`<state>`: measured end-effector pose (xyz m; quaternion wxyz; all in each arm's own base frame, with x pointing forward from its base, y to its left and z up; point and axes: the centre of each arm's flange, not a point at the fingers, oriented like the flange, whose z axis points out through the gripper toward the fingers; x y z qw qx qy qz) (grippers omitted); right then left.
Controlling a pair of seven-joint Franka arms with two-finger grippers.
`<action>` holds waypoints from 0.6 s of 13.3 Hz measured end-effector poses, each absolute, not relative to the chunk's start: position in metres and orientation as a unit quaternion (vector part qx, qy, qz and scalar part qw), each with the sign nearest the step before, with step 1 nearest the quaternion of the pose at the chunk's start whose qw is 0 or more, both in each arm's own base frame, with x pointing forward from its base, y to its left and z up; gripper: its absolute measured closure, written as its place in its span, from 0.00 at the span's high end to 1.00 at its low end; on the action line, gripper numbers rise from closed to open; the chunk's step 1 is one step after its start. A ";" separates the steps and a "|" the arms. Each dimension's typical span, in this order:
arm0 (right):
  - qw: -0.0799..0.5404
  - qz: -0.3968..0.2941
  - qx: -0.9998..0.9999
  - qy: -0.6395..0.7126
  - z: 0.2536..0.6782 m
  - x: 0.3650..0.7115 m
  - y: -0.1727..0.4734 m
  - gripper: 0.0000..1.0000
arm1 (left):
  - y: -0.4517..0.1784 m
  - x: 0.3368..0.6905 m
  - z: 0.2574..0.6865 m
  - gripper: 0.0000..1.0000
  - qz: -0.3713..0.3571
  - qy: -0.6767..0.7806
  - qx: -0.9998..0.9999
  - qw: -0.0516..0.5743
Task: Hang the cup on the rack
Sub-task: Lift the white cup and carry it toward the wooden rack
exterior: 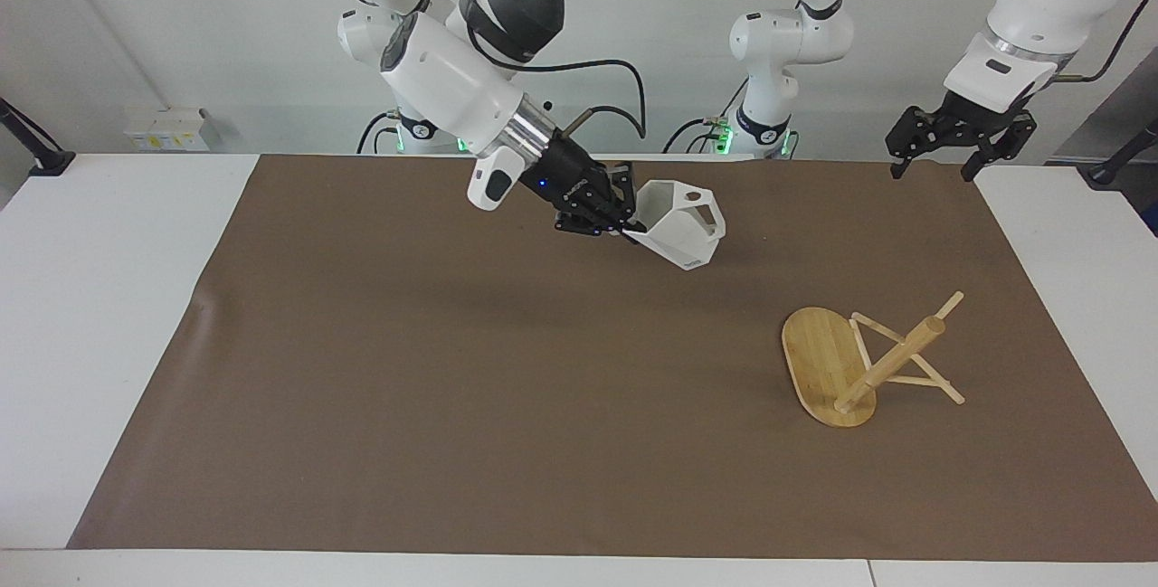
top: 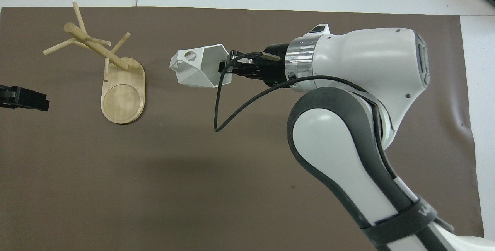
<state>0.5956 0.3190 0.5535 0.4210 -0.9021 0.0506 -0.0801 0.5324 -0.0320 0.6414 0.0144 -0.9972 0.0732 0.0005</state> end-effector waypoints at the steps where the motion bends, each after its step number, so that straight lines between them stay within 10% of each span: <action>1: 0.437 -0.077 -0.894 0.059 0.553 0.595 0.327 0.06 | -0.037 0.531 0.641 1.00 0.002 0.077 -0.997 0.015; 8: 0.545 0.001 -0.821 0.170 0.568 0.591 0.342 0.06 | -0.049 0.530 0.631 1.00 -0.015 0.070 -0.997 0.000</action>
